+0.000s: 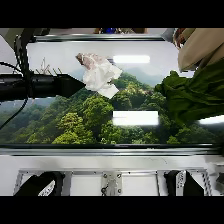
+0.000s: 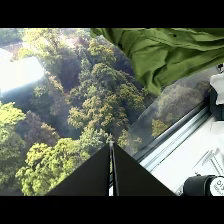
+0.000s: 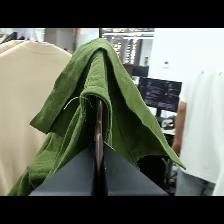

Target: Fold the clothes and pants, and hang the long-sleeved shirts on hangers.

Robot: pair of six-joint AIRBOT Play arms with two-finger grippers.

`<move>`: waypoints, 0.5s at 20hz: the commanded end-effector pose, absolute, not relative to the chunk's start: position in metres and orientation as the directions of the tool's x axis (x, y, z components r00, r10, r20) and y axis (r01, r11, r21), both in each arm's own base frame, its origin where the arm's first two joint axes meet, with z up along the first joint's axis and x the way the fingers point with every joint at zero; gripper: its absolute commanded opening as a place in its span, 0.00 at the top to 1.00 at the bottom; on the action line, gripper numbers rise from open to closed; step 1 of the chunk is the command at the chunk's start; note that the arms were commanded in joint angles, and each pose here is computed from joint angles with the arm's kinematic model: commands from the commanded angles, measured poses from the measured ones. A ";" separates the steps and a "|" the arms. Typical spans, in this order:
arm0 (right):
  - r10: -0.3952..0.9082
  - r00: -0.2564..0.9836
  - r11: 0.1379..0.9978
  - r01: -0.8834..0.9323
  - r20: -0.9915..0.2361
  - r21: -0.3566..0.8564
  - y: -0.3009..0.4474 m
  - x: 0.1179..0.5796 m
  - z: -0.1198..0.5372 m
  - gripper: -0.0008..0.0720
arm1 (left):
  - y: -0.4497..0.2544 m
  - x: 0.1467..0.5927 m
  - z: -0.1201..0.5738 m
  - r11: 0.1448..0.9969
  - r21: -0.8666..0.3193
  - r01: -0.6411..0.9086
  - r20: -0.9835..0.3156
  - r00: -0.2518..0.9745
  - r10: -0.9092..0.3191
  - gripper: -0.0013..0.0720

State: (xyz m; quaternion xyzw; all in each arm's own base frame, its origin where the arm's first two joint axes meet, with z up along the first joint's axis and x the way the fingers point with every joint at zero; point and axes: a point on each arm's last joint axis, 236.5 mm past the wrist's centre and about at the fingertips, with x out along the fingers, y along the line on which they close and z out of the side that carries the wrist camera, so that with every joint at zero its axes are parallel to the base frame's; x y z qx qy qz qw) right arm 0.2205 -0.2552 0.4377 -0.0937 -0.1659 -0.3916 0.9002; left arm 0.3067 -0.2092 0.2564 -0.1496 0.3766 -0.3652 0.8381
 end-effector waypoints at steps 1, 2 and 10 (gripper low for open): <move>-0.704 0.595 0.631 0.775 0.388 -0.043 -0.280 0.214 0.457 0.98 | -0.209 0.307 0.257 0.689 -0.525 0.500 -0.520 0.452 -0.724 0.97; -0.710 0.582 0.619 0.784 0.396 -0.043 -0.289 0.213 0.465 0.98 | -0.209 0.307 0.257 0.689 -0.525 0.499 -0.521 0.452 -0.724 0.97; -0.775 0.499 0.527 0.849 0.387 -0.039 -0.353 0.198 0.477 0.98 | -0.209 0.307 0.257 0.689 -0.525 0.499 -0.520 0.452 -0.724 0.97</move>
